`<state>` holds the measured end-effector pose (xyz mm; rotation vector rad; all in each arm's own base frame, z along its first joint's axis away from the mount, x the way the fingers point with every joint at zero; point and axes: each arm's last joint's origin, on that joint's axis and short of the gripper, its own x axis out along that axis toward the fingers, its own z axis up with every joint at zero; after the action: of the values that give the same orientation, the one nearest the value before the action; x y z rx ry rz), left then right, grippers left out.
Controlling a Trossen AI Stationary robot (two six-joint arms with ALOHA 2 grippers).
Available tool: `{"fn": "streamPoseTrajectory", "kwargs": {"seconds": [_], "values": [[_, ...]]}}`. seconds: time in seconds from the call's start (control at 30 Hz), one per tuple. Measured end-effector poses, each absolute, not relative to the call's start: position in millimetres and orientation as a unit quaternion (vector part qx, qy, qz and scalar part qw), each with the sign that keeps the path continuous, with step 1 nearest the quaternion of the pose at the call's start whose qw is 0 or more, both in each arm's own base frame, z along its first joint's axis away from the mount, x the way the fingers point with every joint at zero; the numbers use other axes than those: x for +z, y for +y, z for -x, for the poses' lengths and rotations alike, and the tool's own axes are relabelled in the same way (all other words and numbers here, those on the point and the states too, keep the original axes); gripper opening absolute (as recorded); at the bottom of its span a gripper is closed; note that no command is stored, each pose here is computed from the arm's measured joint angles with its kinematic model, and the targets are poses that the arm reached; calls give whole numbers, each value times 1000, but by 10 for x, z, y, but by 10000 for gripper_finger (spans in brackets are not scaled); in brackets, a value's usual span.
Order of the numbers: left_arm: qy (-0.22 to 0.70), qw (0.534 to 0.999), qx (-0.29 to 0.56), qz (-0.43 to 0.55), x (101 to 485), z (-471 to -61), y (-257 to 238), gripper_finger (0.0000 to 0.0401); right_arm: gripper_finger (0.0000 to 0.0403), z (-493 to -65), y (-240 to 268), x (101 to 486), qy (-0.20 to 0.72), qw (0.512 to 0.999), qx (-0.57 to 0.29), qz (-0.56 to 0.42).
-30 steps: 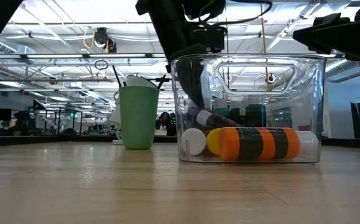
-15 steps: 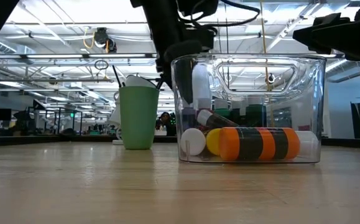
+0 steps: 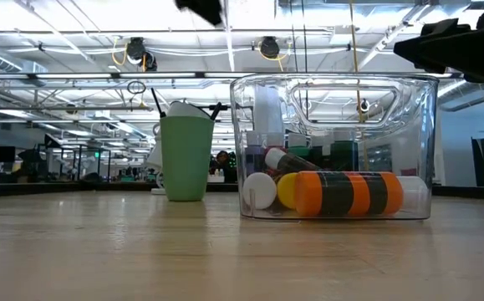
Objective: Pick & Place Paint Supplies
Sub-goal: Put the large white paint bottle into the transparent bin
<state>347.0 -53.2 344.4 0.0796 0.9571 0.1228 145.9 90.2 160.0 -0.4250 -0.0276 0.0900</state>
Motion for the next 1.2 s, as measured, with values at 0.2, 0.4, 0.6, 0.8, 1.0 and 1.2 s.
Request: {"fn": "streamPoseTrajectory", "kwargs": {"seconds": [0.2,0.4,0.6,0.8,1.0,1.2], "values": [[480,876,19,-24,3744,-2868,-963,19,169,-1458,902,1594,-11,977,45,210],[499,863,-72,-24,3795,-2563,-1378,33,169,-1458,902,1600,-14,978,44,206],[472,871,-132,-20,3783,-2519,-1681,36,169,-1458,902,1602,-15,978,44,202],[446,877,-174,-26,3699,-2330,-2063,4,169,-1458,902,1601,-14,978,44,202],[378,919,-100,-38,3398,-2148,-2396,30,169,-1458,902,1598,-13,978,45,202],[384,916,-112,9,3132,-1975,-2586,89,169,-1459,902,1603,-14,979,44,197]]}}
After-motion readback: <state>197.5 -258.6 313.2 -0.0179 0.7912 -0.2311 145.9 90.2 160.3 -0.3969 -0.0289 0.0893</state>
